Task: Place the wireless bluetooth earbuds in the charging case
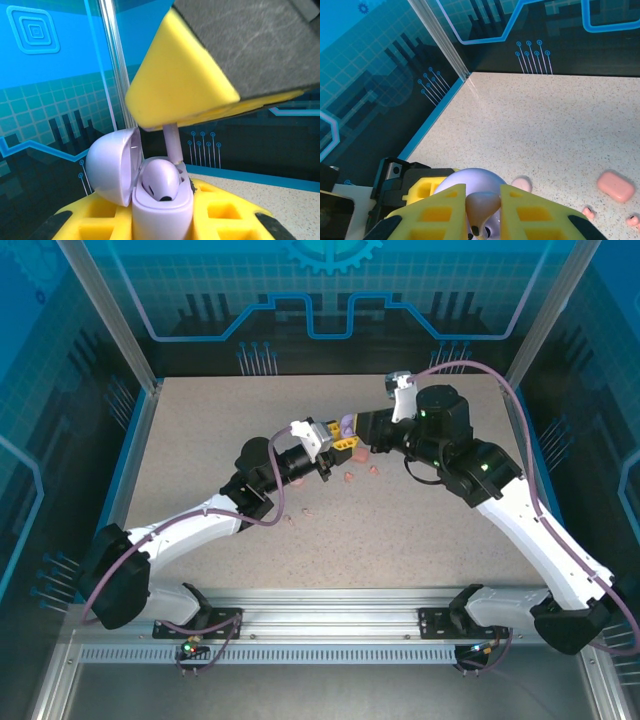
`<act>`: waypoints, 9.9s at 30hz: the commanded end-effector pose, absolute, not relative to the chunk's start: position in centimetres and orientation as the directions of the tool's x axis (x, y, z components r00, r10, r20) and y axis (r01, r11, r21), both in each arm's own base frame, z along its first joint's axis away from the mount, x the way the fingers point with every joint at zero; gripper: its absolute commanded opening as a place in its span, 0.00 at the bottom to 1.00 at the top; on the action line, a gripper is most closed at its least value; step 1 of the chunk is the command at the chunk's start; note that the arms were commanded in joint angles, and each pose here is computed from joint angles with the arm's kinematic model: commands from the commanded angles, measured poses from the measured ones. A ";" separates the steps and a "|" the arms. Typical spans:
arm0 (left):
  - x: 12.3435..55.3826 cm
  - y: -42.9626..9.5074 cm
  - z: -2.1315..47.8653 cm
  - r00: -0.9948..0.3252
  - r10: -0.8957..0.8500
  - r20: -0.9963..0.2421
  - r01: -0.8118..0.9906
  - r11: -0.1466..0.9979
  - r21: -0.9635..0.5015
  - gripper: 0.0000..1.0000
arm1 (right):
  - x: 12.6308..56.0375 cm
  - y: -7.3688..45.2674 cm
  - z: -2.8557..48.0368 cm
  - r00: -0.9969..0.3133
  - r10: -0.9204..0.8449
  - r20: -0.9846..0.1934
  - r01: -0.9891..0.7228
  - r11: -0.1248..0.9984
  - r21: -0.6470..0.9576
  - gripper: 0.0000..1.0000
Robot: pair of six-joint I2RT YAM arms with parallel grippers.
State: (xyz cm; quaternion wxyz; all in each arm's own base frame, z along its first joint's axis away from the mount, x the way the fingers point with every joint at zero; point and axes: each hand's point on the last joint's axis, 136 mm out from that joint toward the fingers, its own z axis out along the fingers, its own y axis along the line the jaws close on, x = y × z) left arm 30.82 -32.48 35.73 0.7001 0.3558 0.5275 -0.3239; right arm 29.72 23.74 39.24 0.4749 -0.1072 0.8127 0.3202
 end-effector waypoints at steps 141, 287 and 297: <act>41.3 -53.4 2.5 -0.947 -0.269 -0.174 -0.037 0.632 -0.774 0.38 | 33.1 6.9 37.4 -0.462 0.458 -0.759 0.152 0.884 0.441 1.00; 41.8 -15.4 20.8 -0.611 -0.615 -0.499 -0.061 0.664 -0.745 0.99 | 46.9 21.4 1.3 -0.927 0.347 -0.143 0.354 0.935 -0.033 0.79; 41.6 -16.1 21.1 -0.621 -0.598 -0.506 -0.036 0.667 -0.744 0.99 | 47.0 20.6 0.3 -0.933 0.338 -0.120 0.340 0.940 0.003 0.76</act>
